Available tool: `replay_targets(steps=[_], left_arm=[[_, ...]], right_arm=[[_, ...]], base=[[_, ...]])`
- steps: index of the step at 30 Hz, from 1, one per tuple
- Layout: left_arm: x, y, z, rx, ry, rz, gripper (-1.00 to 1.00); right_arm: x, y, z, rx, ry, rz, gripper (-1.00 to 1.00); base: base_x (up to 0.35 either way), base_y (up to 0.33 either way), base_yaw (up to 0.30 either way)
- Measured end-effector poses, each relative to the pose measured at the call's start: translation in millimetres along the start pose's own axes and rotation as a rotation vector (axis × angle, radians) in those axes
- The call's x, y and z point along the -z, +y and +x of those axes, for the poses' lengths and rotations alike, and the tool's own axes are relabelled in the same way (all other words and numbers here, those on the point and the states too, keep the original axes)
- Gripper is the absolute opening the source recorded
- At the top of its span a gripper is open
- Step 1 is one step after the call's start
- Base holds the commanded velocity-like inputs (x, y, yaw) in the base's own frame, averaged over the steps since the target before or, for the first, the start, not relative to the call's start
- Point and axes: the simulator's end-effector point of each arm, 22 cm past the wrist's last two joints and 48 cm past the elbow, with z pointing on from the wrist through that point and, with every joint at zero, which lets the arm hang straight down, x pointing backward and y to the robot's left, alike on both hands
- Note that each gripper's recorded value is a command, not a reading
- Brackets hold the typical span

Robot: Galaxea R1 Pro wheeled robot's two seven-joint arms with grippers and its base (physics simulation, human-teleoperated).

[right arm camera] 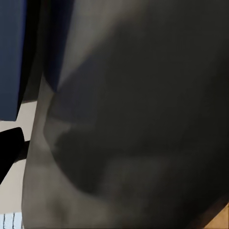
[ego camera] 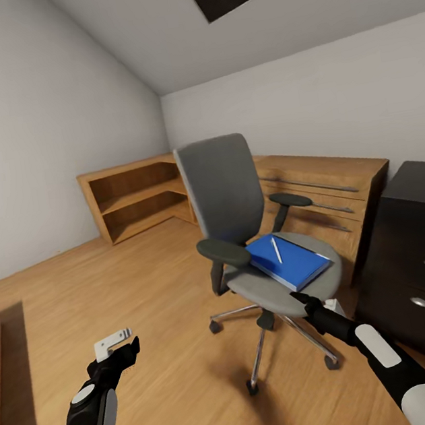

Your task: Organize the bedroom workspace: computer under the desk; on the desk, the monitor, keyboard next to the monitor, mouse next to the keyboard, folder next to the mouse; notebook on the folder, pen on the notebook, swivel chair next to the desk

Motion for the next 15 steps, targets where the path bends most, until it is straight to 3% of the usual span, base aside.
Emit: replay_targets(steps=[6, 11, 15], left_arm=[[-0.3, 0.0, 0.6, 0.0, 0.001, 0.0, 1.0], [-0.5, 0.0, 1.4, -0.001, 0.003, 0.0, 1.0], [-0.4, 0.1, 1.6, -0.001, 0.004, 0.0, 1.0]], right_arm=[[-0.3, 4.0, -1.0, -0.014, -0.002, -0.014, 1.0], [-0.4, 3.1, -0.8, -0.011, -0.001, -0.011, 1.0], [-0.4, 2.5, -0.6, -0.009, -0.001, -0.009, 1.0]], base=[[0.039, -0.004, 0.0], [-0.08, -0.247, 0.0], [-0.054, -0.102, 0.0]])
